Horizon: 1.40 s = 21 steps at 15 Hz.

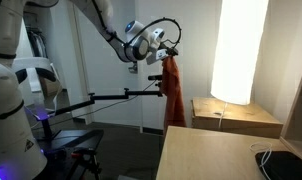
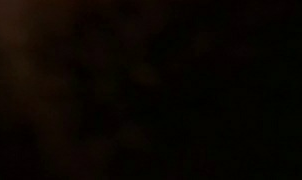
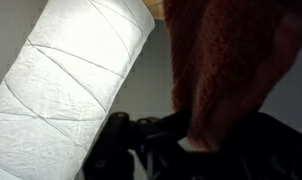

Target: Unfold the orange towel

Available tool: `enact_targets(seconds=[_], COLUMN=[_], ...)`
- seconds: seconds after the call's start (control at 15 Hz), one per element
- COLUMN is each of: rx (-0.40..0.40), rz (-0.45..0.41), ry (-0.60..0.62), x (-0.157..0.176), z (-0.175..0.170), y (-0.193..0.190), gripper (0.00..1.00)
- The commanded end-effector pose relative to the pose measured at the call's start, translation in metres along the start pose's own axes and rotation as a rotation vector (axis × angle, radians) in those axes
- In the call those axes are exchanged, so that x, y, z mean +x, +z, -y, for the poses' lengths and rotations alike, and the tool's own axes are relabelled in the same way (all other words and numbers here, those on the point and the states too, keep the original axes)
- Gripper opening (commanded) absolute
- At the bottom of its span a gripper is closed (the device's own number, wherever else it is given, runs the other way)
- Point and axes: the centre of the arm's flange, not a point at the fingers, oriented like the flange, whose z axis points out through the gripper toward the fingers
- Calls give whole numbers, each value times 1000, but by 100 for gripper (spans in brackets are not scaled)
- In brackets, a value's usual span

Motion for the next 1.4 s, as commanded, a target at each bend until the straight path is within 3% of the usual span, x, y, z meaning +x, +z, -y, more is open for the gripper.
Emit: enact_targets(seconds=[0.0,0.6,0.67,1.33], rx=[0,-8,-15,-56], rz=[0,2,8,61], ry=[0,7,15,91], x=[0,-1,-3,-31], z=[0,0,-1,-11], y=[0,0,1,18], gripper=[0,0,4,0])
